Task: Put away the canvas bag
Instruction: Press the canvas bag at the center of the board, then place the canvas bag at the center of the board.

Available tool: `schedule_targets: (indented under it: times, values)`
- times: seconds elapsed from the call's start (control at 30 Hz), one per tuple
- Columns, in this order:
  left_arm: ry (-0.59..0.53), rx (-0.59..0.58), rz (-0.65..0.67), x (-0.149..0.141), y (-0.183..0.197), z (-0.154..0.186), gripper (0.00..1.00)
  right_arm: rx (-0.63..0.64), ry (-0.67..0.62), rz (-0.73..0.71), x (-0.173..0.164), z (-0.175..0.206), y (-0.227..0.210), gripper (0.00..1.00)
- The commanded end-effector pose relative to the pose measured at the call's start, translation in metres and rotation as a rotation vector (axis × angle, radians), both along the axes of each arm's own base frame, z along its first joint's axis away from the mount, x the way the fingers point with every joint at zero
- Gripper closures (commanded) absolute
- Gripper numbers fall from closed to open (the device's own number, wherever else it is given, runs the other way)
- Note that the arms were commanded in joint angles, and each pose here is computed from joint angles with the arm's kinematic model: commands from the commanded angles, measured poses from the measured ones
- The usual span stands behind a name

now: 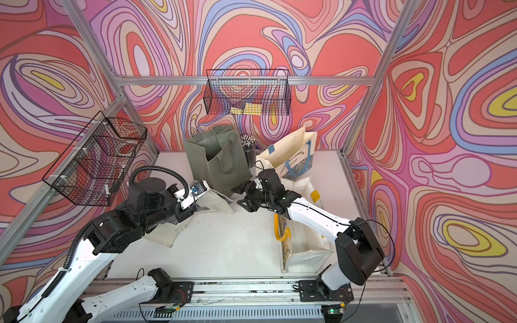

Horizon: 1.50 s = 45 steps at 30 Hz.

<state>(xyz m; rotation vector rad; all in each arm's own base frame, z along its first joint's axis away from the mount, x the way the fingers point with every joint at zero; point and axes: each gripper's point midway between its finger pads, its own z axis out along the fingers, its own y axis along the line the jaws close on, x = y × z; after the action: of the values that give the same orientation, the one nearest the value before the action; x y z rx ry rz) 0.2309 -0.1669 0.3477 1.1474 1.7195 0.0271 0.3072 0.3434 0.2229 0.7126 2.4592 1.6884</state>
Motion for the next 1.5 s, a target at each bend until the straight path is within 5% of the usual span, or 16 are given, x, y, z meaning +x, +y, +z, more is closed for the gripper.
schedule_targets:
  times: [0.0, 0.07, 0.4, 0.57, 0.97, 1.2, 1.37, 1.47]
  values:
    - [-0.111, -0.099, 0.047, 0.009, -0.005, 0.03, 1.0, 0.088, 0.065, -0.023, -0.002, -0.002, 0.013, 0.23]
    - [-0.128, -0.096, 0.058, 0.011, -0.007, 0.03, 1.0, 0.114, 0.088, -0.025, -0.006, -0.006, 0.02, 0.13]
    - [-0.174, -0.082, 0.057, 0.015, -0.018, 0.032, 1.0, 0.09, 0.161, -0.106, -0.028, -0.026, 0.012, 0.12]
    - [-0.178, -0.094, 0.038, 0.005, -0.018, 0.031, 1.0, 0.123, 0.151, -0.233, -0.015, -0.03, 0.004, 0.12]
    - [-0.066, -0.105, -0.106, -0.035, -0.026, 0.013, 1.0, 0.157, 0.126, -0.259, 0.012, -0.052, 0.027, 0.1]
    - [0.055, -0.101, -0.172, -0.058, -0.026, -0.006, 1.0, 0.175, 0.12, -0.151, 0.006, -0.056, 0.042, 0.34]
    - [0.137, -0.115, -0.227, -0.077, -0.025, -0.011, 1.0, 0.183, 0.103, -0.137, 0.009, -0.055, 0.04, 0.81]
    - [0.166, -0.13, -0.245, -0.087, -0.022, -0.011, 1.0, 0.143, 0.058, -0.057, 0.007, -0.045, 0.049, 0.93]
